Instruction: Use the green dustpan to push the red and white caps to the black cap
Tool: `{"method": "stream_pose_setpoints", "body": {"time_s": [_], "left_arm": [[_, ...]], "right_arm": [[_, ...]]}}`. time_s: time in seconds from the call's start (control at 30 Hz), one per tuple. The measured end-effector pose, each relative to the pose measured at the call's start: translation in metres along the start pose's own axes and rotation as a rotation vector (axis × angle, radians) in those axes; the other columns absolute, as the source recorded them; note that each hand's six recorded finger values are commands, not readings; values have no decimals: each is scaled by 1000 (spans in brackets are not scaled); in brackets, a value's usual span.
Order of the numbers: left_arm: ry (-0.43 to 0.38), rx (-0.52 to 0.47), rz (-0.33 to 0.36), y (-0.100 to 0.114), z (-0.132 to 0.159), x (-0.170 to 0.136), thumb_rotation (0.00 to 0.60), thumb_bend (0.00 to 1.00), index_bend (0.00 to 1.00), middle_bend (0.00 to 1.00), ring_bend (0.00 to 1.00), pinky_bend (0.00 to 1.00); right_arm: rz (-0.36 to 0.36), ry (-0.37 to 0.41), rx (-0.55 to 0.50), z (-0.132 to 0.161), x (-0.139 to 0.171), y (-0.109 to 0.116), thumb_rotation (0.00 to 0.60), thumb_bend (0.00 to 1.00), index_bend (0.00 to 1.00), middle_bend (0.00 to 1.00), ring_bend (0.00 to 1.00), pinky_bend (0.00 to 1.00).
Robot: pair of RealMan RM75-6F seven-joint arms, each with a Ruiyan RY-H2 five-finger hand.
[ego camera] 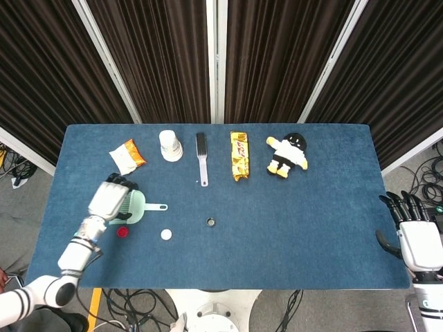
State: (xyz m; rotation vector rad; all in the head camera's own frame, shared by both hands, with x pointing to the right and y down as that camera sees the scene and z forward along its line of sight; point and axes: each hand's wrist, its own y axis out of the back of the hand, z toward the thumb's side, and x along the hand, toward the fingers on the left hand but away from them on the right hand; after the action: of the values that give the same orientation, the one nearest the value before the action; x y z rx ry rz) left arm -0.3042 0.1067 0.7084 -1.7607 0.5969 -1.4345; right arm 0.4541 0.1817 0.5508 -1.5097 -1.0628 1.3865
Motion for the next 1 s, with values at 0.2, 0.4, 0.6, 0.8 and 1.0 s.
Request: {"method": "stream_pose_setpoints", "body": {"time_s": [0.2, 0.4, 0.6, 0.8, 1.0], "left_arm": [[-1, 40, -53, -17, 22, 22, 600, 129, 301, 373, 245, 174], [-10, 77, -80, -29, 43, 34, 600, 152, 322, 372, 245, 174], [-24, 94, -110, -40, 56, 40, 600, 206, 338, 391, 245, 173], [-21, 129, -116, -45, 58, 43, 600, 252, 362, 397, 245, 174], [-14, 181, -126, -49, 57, 43, 600, 256, 386, 421, 266, 174]], "right_arm": [[-4, -5, -4, -3, -1, 1, 600, 219, 149, 117, 0, 0], [2, -12, -11, -6, -2, 0, 600, 218, 150, 113, 0, 0], [1, -16, -18, -9, -2, 0, 600, 215, 150, 112, 0, 0], [2, -23, -20, -11, -1, 0, 600, 192, 151, 104, 0, 0], [4, -29, -23, -12, -1, -2, 600, 161, 152, 105, 0, 0]]}}
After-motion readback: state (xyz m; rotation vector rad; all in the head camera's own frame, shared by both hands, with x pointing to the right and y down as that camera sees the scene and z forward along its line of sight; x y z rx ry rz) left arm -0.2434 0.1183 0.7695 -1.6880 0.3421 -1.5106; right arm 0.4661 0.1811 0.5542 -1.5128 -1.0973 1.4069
